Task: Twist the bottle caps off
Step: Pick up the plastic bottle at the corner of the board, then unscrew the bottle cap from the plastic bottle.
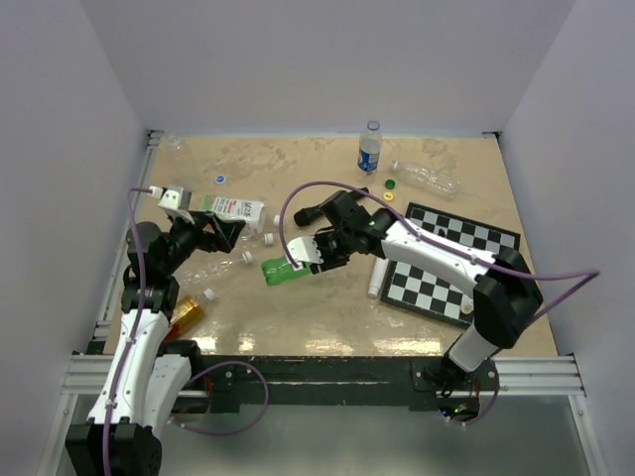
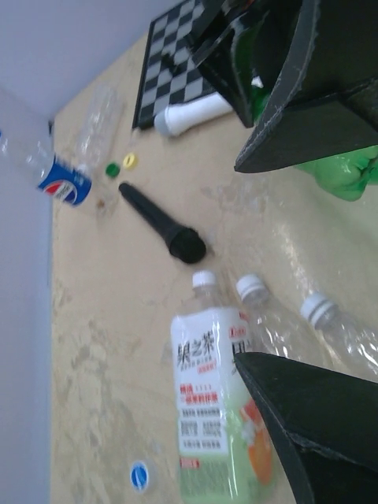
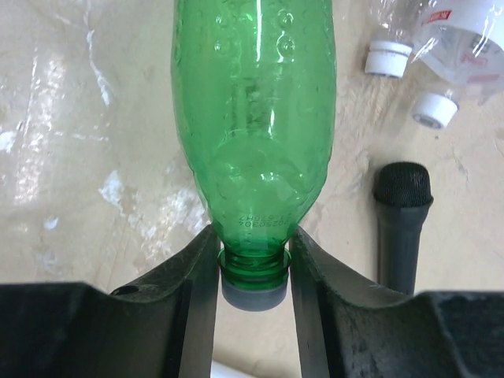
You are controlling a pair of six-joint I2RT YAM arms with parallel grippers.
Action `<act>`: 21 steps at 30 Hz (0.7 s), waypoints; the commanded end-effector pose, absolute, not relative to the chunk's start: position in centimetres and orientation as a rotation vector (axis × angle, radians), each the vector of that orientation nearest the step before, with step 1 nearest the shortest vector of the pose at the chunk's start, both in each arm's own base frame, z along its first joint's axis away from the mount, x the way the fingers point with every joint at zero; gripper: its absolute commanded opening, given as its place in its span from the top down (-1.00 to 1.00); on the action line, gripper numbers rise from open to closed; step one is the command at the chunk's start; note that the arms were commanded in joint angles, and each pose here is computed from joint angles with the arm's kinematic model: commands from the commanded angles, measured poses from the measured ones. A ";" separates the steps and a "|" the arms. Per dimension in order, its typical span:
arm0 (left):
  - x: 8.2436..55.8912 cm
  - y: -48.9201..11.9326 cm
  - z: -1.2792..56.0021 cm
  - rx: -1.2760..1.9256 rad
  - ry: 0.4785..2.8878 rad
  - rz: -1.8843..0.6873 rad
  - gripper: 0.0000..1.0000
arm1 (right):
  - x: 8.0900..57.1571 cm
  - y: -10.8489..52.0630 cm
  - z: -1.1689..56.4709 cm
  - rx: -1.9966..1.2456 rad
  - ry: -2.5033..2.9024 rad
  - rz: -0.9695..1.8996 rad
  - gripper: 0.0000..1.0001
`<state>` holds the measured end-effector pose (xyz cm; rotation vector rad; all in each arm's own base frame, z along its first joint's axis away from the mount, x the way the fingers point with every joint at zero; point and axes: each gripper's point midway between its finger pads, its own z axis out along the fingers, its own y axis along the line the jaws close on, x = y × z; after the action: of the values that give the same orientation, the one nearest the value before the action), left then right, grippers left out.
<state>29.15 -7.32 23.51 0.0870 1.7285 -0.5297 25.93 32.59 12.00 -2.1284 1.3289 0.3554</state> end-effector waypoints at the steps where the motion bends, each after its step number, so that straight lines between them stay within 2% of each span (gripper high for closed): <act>1: 27.4 -13.0 24.9 0.294 1.651 -0.929 -1.00 | 26.4 30.7 13.5 -2.089 1.282 0.267 0.87; 5: 26.4 -16.5 24.0 0.392 1.699 -1.136 -1.00 | 27.3 28.6 13.8 -2.036 1.327 0.273 0.86; 17: 25.8 -23.5 21.3 0.621 1.905 -1.290 -1.00 | 27.3 27.5 14.7 -1.994 1.317 0.364 0.84; 21: 26.0 -24.9 18.8 0.646 2.047 -1.291 -1.00 | 27.2 27.5 14.8 -1.993 1.312 0.365 0.85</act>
<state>26.02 -23.63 19.73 0.5684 1.9726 -1.2952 27.70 26.82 13.61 -2.0018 1.3785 0.3344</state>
